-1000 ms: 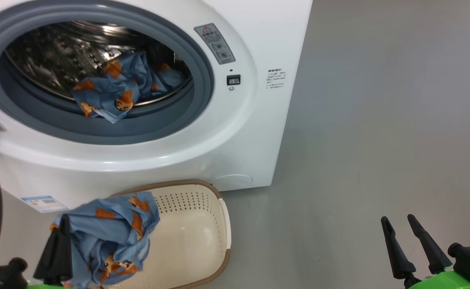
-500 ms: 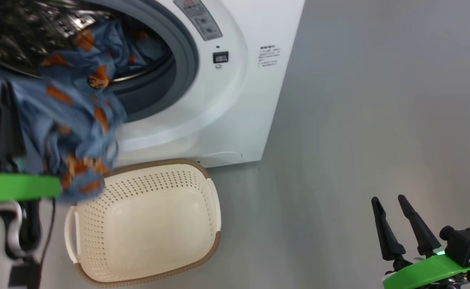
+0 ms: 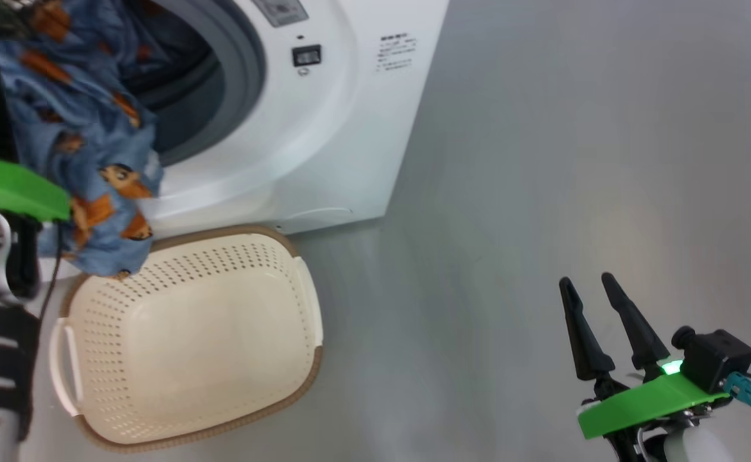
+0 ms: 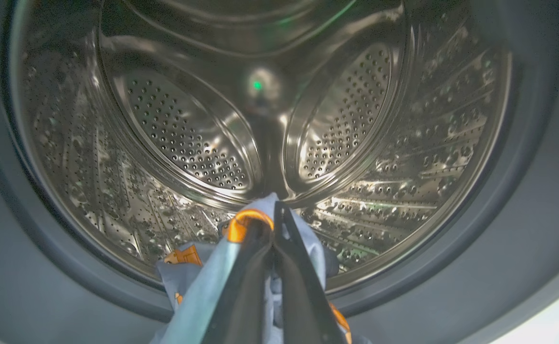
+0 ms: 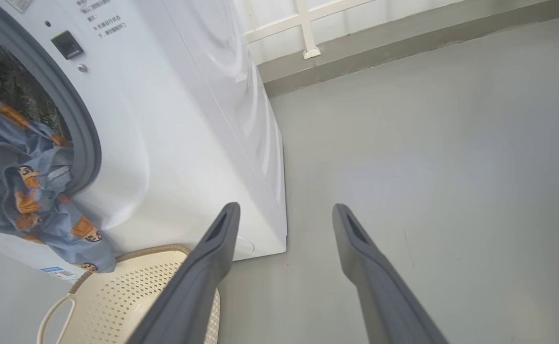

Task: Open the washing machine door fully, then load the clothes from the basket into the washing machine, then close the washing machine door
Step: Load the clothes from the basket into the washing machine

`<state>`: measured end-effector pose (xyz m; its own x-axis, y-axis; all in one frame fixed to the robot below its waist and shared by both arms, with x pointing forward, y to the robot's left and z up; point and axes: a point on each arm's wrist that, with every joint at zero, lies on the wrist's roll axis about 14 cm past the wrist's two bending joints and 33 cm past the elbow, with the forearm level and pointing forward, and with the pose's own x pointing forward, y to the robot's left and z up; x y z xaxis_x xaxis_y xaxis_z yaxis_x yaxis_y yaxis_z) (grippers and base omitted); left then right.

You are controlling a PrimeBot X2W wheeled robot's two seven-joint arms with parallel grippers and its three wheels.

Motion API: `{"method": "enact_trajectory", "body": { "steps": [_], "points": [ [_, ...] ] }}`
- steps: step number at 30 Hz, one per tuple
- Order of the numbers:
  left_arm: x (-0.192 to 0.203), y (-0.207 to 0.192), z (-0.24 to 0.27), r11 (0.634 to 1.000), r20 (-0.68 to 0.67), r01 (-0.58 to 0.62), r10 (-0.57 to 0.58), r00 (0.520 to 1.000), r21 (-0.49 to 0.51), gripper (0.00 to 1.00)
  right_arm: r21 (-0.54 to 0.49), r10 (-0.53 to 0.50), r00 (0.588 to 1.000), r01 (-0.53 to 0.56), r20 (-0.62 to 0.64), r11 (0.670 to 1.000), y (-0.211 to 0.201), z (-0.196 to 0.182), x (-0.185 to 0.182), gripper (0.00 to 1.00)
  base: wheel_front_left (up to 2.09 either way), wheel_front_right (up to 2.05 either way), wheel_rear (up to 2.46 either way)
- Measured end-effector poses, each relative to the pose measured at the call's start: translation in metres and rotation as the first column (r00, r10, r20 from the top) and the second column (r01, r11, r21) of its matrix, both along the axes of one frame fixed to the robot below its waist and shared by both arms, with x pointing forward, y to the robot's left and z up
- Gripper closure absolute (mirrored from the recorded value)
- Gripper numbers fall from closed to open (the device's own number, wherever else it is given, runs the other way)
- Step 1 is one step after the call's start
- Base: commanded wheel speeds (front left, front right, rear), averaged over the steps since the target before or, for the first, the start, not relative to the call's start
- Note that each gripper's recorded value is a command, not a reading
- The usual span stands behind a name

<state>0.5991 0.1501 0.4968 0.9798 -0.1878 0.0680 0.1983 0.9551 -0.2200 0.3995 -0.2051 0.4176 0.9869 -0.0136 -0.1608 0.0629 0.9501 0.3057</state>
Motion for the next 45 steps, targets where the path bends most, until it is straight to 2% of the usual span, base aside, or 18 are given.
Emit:
{"method": "enact_trajectory", "body": {
  "steps": [11, 18, 22, 26, 31, 34, 35, 36, 37, 38, 41, 45],
  "points": [
    [0.048, -0.016, -0.067, 0.998, -0.215, 0.032, -0.02, 0.976, 0.054, 1.0, -0.007, -0.029, 0.999, 0.029, -0.041, 1.0, -0.005, -0.016, 0.004, 0.0, 0.0, 0.0, 0.0],
    [0.071, -0.022, -0.072, 0.997, -0.235, 0.038, -0.021, 0.972, 0.066, 1.0, -0.014, -0.05, 0.997, 0.049, -0.061, 0.999, -0.01, -0.021, 0.001, 0.0, 0.0, 0.0, 0.0],
    [0.091, -0.026, -0.052, 0.997, -0.164, 0.046, -0.035, 0.986, 0.069, 1.0, -0.009, -0.047, 0.997, 0.047, -0.062, 0.999, -0.007, -0.024, 0.006, 0.0, 0.0, 0.0, 0.0],
    [0.113, -0.026, 0.013, 0.999, 0.062, 0.032, -0.033, 0.998, 0.013, 1.0, -0.013, -0.052, 0.995, 0.051, -0.081, 0.999, -0.009, -0.031, 0.006, 0.0, 0.0, 0.0, 0.0],
    [0.114, -0.02, 0.047, 1.0, 0.188, 0.005, -0.002, 0.982, -0.016, 1.0, -0.014, -0.048, 0.996, 0.047, -0.07, 0.999, -0.008, -0.03, 0.013, 0.0, 0.0, 0.0, 0.0],
    [0.11, -0.018, 0.051, 1.0, 0.218, -0.014, 0.017, 0.976, -0.019, 1.0, -0.017, -0.044, 0.997, 0.043, -0.06, 0.999, -0.008, -0.027, 0.017, 0.0, 0.0, 0.0, 0.0],
    [0.109, -0.018, 0.046, 1.0, 0.205, -0.018, 0.022, 0.978, -0.021, 0.94, -0.016, -0.043, 0.997, 0.042, -0.06, 0.999, -0.007, -0.028, 0.017, 0.0, 0.0, 0.0, 0.0],
    [0.107, -0.02, 0.036, 1.0, 0.18, -0.014, 0.015, 0.984, -0.011, 0.7, -0.015, -0.042, 0.997, 0.042, -0.059, 0.999, -0.007, -0.027, 0.017, 0.0, 0.0, 0.0, 0.0],
    [0.105, -0.023, 0.025, 1.0, 0.15, -0.008, 0.009, 0.989, -0.004, 0.52, -0.015, -0.042, 0.997, 0.041, -0.057, 0.999, -0.007, -0.026, 0.017, 0.0, 0.0, 0.0, 0.0],
    [0.103, -0.025, 0.014, 1.0, 0.116, -0.005, 0.005, 0.993, 0.0, 0.0, -0.015, -0.042, 0.998, 0.041, -0.056, 0.999, -0.007, -0.026, 0.017, 0.0, 0.0, 0.0, 0.0],
    [0.097, -0.03, -0.011, 1.0, 0.041, 0.012, -0.013, 0.999, 0.023, 0.0, -0.013, -0.039, 0.998, 0.038, -0.052, 0.999, -0.006, -0.024, 0.018, 0.0, 0.0, 0.0, 0.0],
    [0.094, -0.029, -0.02, 0.999, 0.007, 0.014, -0.014, 1.0, 0.029, 0.0, -0.009, -0.034, 0.998, 0.034, -0.049, 0.999, -0.004, -0.024, 0.019, 0.0, 0.0, 0.0, 0.0]
  ]
}}
